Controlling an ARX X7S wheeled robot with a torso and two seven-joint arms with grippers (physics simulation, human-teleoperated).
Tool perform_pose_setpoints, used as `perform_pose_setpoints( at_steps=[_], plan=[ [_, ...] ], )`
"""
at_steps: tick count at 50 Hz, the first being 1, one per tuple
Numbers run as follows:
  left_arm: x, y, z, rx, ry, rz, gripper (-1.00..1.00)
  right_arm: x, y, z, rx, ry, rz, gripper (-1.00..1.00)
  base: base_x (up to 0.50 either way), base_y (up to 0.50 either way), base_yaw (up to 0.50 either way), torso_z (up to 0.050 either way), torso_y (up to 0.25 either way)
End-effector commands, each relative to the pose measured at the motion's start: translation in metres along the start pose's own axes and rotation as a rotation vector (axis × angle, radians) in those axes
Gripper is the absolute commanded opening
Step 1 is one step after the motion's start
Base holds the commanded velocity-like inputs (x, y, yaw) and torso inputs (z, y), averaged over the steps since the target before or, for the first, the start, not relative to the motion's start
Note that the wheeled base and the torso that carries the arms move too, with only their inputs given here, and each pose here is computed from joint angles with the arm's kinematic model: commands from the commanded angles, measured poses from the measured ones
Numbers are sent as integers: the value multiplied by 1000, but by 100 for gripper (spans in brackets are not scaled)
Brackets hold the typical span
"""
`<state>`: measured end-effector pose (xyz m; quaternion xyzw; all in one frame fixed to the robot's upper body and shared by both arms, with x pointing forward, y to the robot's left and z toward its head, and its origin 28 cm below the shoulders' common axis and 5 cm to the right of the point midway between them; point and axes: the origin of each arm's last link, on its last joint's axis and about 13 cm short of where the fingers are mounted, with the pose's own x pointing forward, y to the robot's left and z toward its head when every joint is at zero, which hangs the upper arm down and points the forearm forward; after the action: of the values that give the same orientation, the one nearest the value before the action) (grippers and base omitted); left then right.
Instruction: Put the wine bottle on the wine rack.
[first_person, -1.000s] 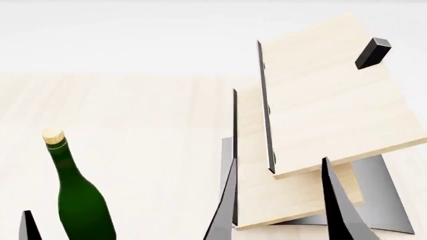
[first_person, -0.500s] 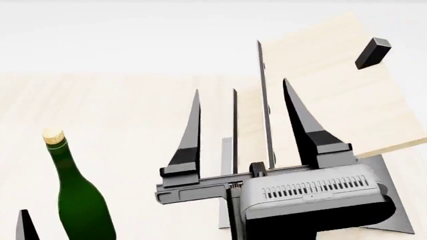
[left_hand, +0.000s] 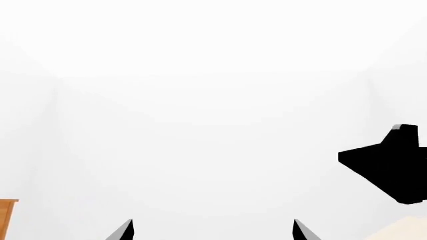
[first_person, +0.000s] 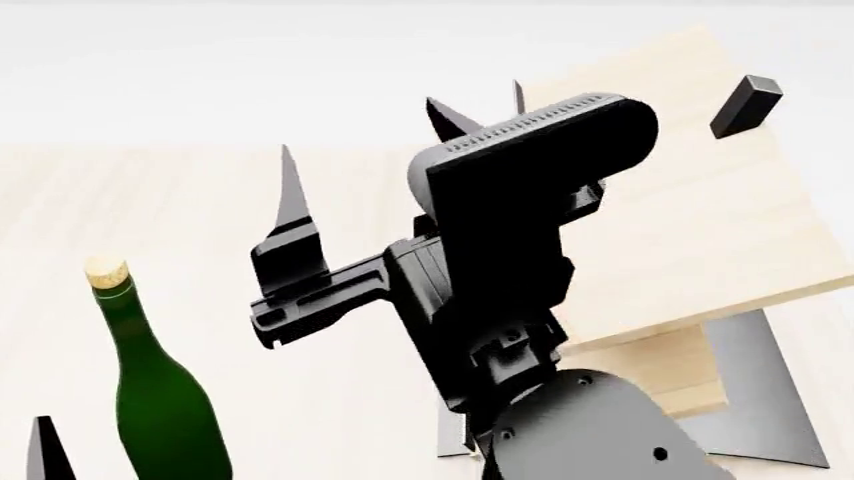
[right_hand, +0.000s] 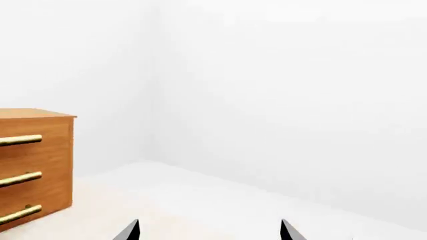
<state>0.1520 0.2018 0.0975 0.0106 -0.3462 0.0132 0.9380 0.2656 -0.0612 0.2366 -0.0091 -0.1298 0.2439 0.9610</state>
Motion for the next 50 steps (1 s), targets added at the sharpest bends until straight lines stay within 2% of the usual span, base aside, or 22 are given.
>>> perform_pose_setpoints(
  at_steps=[1,4,9,12,13,15,27,39,50],
  plan=[
    [0,0,0,1,1,1,100,16,-2,15,94,176,214,100,0,0,0,0,0],
    [0,0,0,1,0,1,100,23,-5,16,118,210,246,100,0,0,0,0,0],
    [0,1,0,2,1,3,100,31,-9,19,267,290,353,100,0,0,0,0,0],
    [0,1,0,2,1,2,100,32,-7,20,298,324,407,100,0,0,0,0,0],
    [1,1,0,1,1,2,100,33,-7,20,263,320,404,100,0,0,0,0,0],
    [0,1,0,1,1,0,100,34,-6,20,258,326,416,100,0,0,0,0,0],
    [0,-2,0,-3,3,-10,100,44,-5,13,320,404,485,100,0,0,0,0,0],
    [0,-1,0,-6,2,-6,100,47,8,-4,303,463,540,100,0,0,0,0,0],
    [0,0,1,-6,-1,-2,100,57,10,-14,298,497,559,100,0,0,0,0,0]
  ],
)
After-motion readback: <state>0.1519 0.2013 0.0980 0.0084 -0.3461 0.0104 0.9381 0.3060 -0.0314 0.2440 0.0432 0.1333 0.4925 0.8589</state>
